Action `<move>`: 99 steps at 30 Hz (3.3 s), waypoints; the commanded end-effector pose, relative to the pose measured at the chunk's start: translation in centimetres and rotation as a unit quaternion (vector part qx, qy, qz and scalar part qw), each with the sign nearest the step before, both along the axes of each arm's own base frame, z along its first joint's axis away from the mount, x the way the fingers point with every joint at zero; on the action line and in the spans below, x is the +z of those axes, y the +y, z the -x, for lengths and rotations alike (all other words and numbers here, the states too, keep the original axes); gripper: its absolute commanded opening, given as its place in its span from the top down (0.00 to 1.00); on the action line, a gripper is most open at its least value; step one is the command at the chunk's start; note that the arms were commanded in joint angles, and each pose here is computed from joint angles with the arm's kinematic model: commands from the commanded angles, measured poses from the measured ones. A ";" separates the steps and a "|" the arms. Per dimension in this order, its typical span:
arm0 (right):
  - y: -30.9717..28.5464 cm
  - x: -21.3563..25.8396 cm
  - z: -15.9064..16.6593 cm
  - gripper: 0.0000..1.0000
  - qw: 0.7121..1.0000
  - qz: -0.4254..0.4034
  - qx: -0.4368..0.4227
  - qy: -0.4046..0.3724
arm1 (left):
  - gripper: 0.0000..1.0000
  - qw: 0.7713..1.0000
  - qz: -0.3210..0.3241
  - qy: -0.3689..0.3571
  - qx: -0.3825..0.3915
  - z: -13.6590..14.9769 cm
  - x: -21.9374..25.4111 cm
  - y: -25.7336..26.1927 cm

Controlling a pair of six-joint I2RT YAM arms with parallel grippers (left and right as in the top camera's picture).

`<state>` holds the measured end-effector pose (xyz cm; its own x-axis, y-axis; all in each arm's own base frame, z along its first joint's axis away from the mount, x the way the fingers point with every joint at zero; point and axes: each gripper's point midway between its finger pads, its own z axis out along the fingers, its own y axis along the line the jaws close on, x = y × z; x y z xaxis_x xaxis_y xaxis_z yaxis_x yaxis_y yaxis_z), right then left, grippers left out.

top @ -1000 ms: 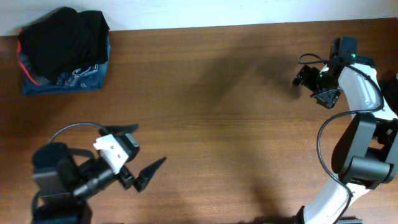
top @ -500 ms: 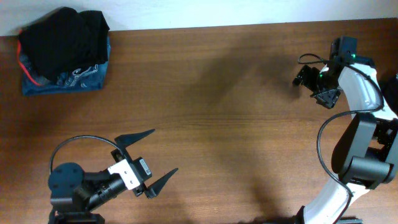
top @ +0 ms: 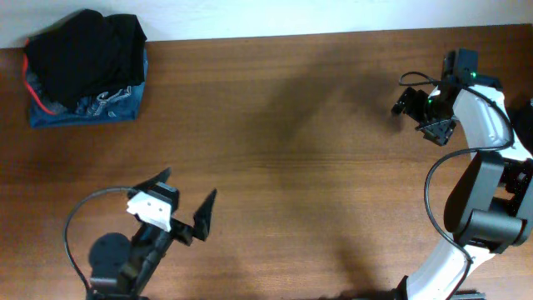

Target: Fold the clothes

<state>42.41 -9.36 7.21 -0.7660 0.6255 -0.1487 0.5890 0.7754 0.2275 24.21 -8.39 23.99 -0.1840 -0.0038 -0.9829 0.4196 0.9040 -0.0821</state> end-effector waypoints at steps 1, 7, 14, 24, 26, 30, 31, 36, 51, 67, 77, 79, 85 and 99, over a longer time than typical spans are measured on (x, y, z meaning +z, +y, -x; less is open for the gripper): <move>-0.3 -0.4 0.2 0.01 1.000 0.004 0.002 0.006 | 0.01 0.986 0.101 0.025 0.134 -1.0 -2.6 3.8; -0.3 -0.4 0.2 0.01 1.000 0.004 0.002 0.006 | 0.01 0.980 0.109 0.005 0.165 -0.6 -5.5 5.1; -0.3 -0.4 0.2 0.01 1.000 0.004 0.002 0.006 | 0.01 0.975 0.115 -0.026 0.187 -0.5 -6.5 6.4; -0.3 -0.4 0.2 0.01 1.000 0.004 0.002 0.006 | 0.01 0.967 0.118 -0.050 0.218 -0.4 -6.7 8.1; -0.3 -0.4 0.2 0.01 1.000 0.004 0.002 0.006 | 0.01 0.966 0.117 -0.046 0.225 -0.4 -7.0 8.4; -0.3 -0.4 0.2 0.01 1.000 0.004 0.002 0.006 | 0.01 0.967 0.100 -0.024 0.234 -0.4 -8.3 8.7; -0.3 -0.4 0.2 0.01 1.000 0.004 0.002 0.006 | 0.01 0.967 0.095 -0.025 0.233 -0.4 -8.3 8.7; -0.3 -0.4 0.2 0.02 1.000 0.004 0.002 0.006 | 0.01 0.969 0.077 -0.029 0.231 -0.4 -8.3 8.7; -0.3 -0.4 0.2 0.01 1.000 0.004 0.002 0.006 | 0.01 0.969 0.076 -0.028 0.231 -0.4 -8.3 8.7; -0.3 -0.4 0.2 0.01 1.000 0.004 0.002 0.006 | 0.01 0.969 0.076 -0.028 0.231 -0.4 -8.3 8.7; 1.5 4.5 -0.3 0.01 0.998 0.020 0.023 -0.051 | 0.01 0.969 0.076 -0.028 0.231 -0.4 -8.3 8.7; 3.0 7.4 -0.5 0.01 0.995 0.027 0.040 -0.086 | 0.01 0.969 0.076 -0.028 0.231 -0.4 -8.3 8.7; 10.4 15.4 1.1 0.01 0.975 0.035 0.121 -0.183 | 0.01 0.969 0.076 -0.028 0.231 -0.4 -8.3 8.7; 13.9 23.1 8.4 0.01 0.931 0.160 0.154 -0.290 | 0.01 0.969 0.076 -0.028 0.231 -0.4 -8.3 8.7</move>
<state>35.55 5.90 30.04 -0.6667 0.2524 -0.7013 0.1423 0.9667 0.2126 24.60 0.01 15.90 -0.0769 -0.2314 -0.9698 -0.0065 0.9728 -0.2316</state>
